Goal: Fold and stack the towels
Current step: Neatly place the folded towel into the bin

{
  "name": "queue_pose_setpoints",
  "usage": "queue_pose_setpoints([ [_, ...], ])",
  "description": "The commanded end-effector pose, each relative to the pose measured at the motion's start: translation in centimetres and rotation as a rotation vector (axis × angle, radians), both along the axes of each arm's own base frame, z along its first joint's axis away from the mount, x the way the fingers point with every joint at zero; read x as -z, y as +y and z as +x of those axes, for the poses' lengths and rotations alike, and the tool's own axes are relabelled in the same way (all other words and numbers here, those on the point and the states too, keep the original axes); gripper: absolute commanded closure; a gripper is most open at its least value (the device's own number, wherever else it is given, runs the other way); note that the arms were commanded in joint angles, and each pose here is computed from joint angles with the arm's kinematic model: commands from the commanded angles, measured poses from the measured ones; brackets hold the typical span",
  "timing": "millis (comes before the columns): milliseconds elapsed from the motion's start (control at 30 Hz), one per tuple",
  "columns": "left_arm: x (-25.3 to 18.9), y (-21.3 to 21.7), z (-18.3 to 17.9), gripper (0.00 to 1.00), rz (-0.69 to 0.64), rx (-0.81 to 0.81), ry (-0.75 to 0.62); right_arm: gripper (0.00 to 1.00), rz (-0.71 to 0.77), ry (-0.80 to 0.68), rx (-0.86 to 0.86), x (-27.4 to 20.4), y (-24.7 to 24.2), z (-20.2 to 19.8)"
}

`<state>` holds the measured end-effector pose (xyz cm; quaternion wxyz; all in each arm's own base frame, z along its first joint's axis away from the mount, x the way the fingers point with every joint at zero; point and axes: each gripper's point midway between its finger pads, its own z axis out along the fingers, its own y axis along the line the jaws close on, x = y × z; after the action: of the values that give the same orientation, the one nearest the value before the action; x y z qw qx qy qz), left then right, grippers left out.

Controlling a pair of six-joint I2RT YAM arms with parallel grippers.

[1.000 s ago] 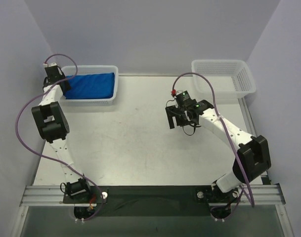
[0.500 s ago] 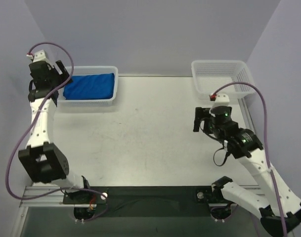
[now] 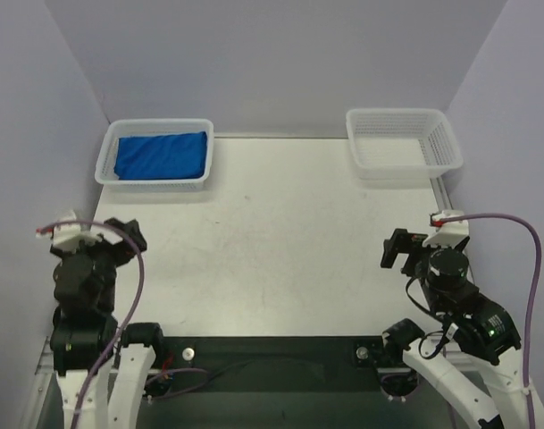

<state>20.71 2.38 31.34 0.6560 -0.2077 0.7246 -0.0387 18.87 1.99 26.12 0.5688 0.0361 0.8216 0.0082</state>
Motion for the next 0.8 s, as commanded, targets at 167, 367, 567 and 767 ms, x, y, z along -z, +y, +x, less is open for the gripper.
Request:
queue_pose_setpoints([
  [167, -0.2, 1.8, -6.9, 0.02, -0.022, -0.120, -0.117, 0.00, -0.002, -0.061, 0.124, 1.9, -3.1, -1.7],
  [367, 0.1, 1.0, -6.2, 0.02, -0.042, -0.075, -0.087, 0.00, 0.025, -0.126, 0.162, 2.4, -4.4, -2.8],
  [567, 0.3, 0.3, -5.6, 0.03, -0.050, -0.040, -0.059, 0.00, 0.035, -0.134, 0.159, 2.6, -4.4, -3.0],
  [767, 0.1, 0.3, -4.1, 0.03, -0.050, -0.038, -0.016, 0.00, 0.078, -0.159, 0.122, 1.8, -3.8, -3.3],
])
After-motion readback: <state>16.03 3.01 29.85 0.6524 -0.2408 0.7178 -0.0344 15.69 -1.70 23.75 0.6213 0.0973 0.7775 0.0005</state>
